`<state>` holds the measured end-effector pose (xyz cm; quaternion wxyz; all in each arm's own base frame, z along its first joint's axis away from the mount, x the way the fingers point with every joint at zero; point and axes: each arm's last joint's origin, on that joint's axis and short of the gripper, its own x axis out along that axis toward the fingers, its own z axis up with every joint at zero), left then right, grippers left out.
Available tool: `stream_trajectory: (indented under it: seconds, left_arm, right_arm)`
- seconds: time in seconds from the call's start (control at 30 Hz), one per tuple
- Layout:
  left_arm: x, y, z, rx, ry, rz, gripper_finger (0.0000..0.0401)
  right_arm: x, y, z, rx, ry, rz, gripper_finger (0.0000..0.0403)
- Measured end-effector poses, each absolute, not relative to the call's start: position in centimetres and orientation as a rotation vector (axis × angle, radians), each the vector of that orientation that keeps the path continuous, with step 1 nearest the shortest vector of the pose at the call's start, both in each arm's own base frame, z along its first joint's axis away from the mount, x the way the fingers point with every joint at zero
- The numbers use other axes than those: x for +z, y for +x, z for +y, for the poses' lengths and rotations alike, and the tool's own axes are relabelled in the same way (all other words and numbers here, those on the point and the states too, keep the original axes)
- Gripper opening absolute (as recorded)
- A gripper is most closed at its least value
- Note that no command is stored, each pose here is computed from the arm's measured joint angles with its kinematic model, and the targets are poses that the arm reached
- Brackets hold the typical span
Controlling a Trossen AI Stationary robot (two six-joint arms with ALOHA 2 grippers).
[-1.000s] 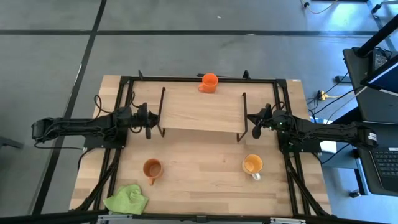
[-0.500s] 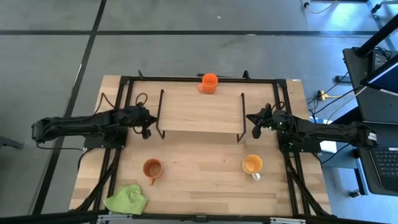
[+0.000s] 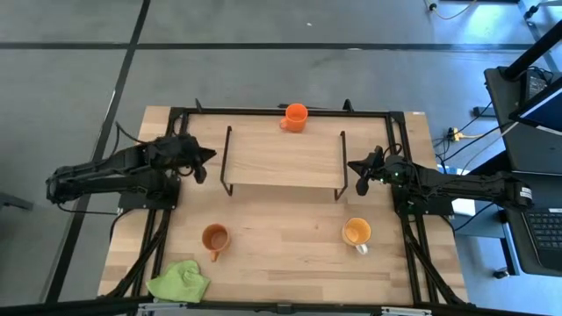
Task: Stack small to large cups/mugs on shelf
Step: Put the orange cup on the shelf
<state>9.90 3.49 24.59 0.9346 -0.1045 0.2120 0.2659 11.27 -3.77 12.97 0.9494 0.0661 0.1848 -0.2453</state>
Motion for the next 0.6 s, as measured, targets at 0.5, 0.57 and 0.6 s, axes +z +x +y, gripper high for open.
stream_trajectory:
  seconds: [0.5, 0.57, 0.6]
  left_arm:
    - [31.6, 10.0, 3.4, 0.454, -0.302, -0.066, 0.0033]
    - [31.8, 10.0, 3.4, 0.451, -0.301, -0.089, 0.0033]
    - [31.9, 10.0, 3.4, 0.449, -0.298, -0.1, 0.0033]
  right_arm:
    - [13.0, 11.3, -3.8, -0.499, 0.134, 0.376, 0.0029]
    - [13.0, 11.3, -3.8, -0.499, 0.135, 0.376, 0.0029]
    - [13.0, 11.3, -3.8, -0.499, 0.135, 0.376, 0.0029]
